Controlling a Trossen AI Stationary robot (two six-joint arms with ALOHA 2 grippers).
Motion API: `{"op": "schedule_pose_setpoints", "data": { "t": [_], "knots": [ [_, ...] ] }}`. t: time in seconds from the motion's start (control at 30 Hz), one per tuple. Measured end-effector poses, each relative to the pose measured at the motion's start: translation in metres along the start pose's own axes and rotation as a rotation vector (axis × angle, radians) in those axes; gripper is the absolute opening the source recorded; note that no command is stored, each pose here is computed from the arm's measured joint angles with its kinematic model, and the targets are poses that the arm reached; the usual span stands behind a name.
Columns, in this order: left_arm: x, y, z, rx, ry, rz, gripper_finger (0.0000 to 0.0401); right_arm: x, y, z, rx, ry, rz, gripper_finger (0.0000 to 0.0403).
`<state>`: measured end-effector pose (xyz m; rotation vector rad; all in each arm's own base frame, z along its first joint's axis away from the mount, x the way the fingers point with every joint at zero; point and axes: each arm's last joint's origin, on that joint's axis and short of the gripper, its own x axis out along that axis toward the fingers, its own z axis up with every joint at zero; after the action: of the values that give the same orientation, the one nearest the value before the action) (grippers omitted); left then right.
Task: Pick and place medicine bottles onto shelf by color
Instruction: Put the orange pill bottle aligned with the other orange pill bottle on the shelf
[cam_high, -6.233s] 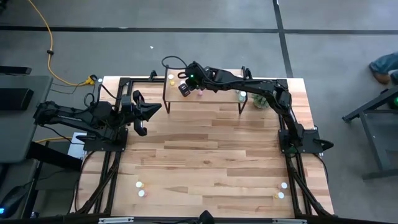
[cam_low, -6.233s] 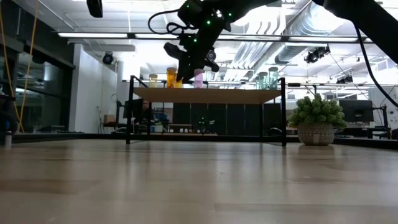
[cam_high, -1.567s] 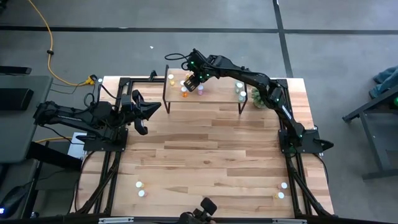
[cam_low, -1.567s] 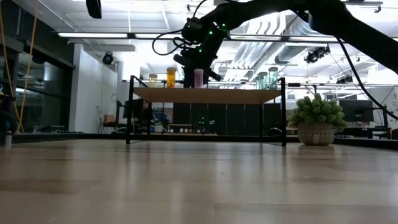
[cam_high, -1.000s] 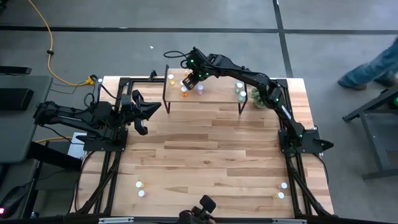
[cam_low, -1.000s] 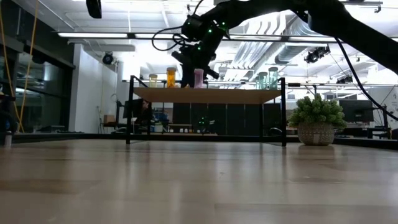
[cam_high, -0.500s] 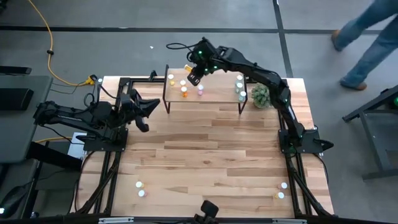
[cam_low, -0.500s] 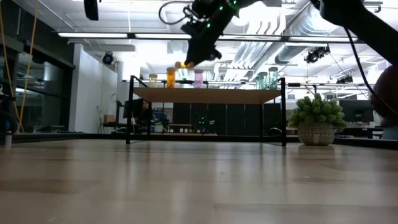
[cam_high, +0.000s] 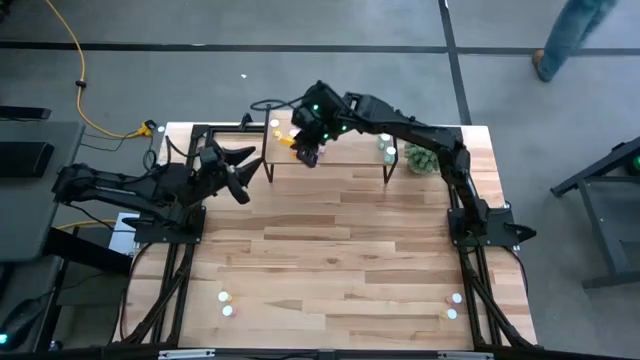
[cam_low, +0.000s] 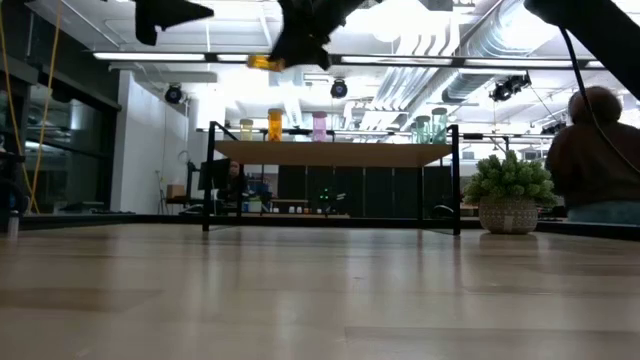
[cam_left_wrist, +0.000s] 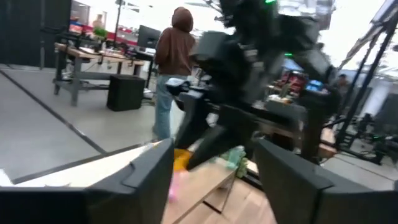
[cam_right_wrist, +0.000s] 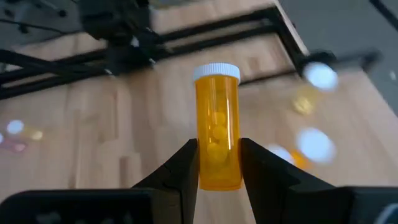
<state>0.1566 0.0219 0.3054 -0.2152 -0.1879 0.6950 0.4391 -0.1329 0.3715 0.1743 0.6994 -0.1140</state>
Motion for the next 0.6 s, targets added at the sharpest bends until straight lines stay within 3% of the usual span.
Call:
{"op": "schedule_pose_setpoints", "data": {
  "t": [0.23, 0.4, 0.6],
  "knots": [
    [0.001, 0.006, 0.004, 0.001, -0.017, -0.002, 0.0274, 0.005, 0.029, 0.015, -0.076, -0.163, 0.050, 0.0103],
    [-0.010, 0.009, 0.022, -0.011, -0.084, -0.124, 0.0280, -0.001, 0.037, 0.031, -0.077, -0.334, 0.095, 0.0103],
    [-0.022, 0.016, 0.040, 0.032, -0.169, -0.082, 0.0280, -0.004, 0.057, 0.040, -0.104, -0.434, 0.159, 0.0103]
  ]
}}
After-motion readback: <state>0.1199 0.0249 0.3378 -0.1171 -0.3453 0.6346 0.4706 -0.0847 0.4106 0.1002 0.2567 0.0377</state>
